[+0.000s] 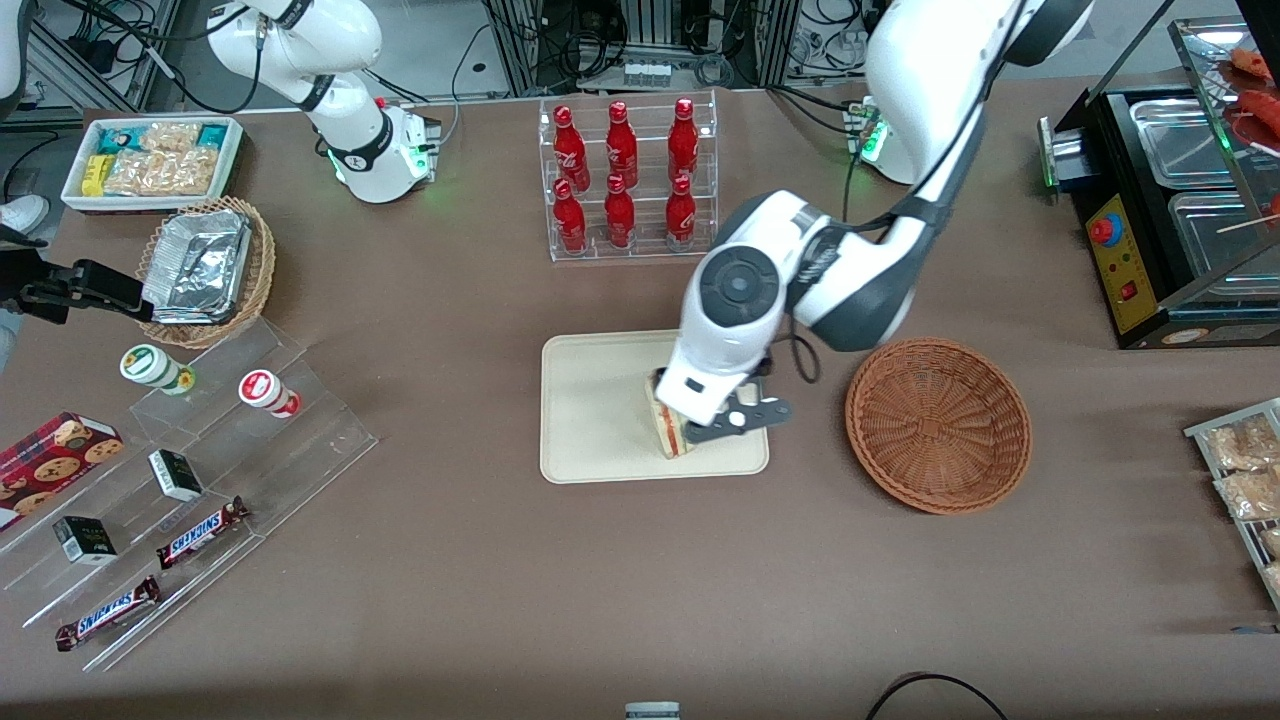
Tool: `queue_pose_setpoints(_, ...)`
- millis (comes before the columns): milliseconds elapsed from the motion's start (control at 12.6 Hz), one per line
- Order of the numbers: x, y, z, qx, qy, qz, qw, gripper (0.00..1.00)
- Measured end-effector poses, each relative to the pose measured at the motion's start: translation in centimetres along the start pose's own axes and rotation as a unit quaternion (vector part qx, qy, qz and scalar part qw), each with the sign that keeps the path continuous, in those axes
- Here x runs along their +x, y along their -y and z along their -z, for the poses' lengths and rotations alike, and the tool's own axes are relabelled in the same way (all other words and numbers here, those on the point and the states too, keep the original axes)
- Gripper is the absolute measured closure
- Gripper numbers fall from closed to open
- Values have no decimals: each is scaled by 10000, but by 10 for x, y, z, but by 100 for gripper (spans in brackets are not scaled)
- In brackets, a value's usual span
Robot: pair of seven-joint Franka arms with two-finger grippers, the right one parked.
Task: Place sandwich from basket to tray
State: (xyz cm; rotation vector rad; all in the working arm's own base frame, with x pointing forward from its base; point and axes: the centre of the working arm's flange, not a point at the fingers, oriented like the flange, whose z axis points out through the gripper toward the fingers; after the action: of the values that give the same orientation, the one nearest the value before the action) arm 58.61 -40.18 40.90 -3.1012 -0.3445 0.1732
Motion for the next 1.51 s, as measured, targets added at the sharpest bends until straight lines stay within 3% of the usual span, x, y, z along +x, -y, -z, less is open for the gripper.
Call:
queue_pose_setpoints(397, 47, 138, 39, 190, 133, -713, 9972, 0)
queue_pose_setpoints(714, 51, 225, 57, 249, 187, -1070, 9938, 0)
queue_pose_setpoints(873, 46, 258, 70, 300, 319, -1402, 9892, 0)
queue_pose_setpoints(1270, 30, 349, 135, 186, 555, -2150, 9749, 0)
queue_pose_setpoints(1508, 26, 364, 170, 162, 441, -2167, 9751, 0)
